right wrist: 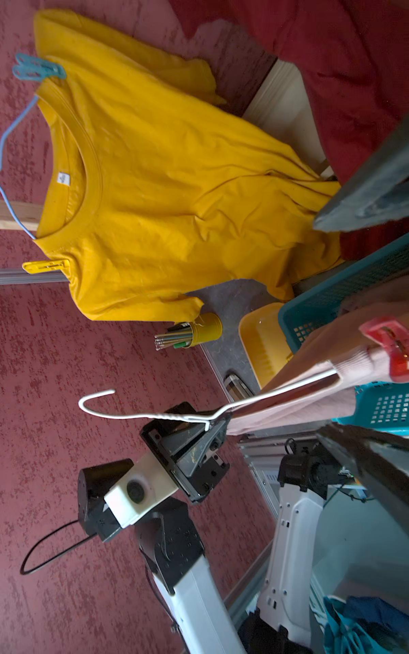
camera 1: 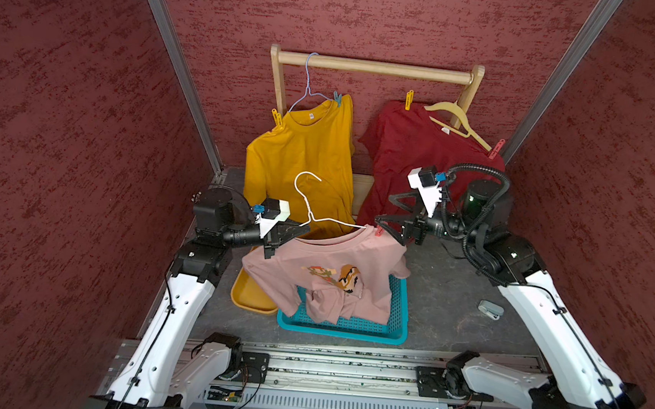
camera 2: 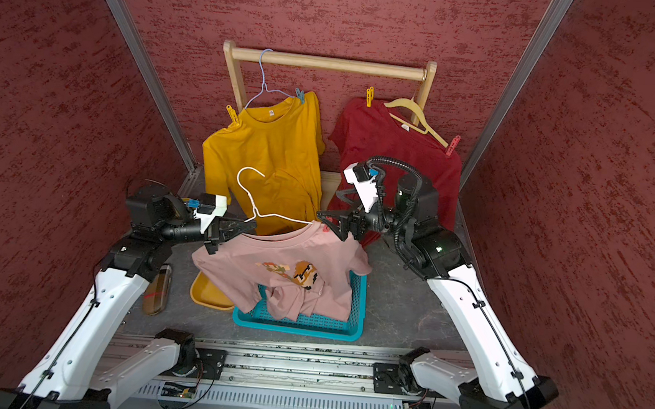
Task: Remove the clothespins securing t-shirts to the hanger
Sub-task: Remove the clothespin from the hanger.
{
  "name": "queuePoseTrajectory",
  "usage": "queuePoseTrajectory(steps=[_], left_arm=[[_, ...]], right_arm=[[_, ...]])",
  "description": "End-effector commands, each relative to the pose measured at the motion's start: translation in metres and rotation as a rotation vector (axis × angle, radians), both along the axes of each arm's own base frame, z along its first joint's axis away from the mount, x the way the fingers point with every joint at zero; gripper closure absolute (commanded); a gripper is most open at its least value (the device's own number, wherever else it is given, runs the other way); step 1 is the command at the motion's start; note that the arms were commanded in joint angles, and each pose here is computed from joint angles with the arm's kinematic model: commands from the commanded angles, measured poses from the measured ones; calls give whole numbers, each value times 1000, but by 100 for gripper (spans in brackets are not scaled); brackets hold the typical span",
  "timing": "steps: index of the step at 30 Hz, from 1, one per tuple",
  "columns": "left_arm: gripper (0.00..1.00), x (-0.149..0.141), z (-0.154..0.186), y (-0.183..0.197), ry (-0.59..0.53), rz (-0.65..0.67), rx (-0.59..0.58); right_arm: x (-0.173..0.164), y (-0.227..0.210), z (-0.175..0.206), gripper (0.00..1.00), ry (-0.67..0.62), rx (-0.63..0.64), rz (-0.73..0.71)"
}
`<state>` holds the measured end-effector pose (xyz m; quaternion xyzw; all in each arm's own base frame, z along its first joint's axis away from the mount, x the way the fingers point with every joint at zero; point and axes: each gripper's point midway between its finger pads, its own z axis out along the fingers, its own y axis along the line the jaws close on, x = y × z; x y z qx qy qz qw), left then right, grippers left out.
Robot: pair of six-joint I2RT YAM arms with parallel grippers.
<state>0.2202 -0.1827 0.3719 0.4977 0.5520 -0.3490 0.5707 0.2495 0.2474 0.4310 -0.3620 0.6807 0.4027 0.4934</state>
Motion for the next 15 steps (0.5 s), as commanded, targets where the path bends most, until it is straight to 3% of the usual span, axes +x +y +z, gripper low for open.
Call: queuePoseTrajectory(steps=[1,15], left_arm=[[100,-12,2,-2,-39,-68,-6],[100,-15,2,-2,-53,-84,-13]], right_arm=[[-22,-5,10,13,-13,40,89],[-47,3,-13,27,120,141,335]])
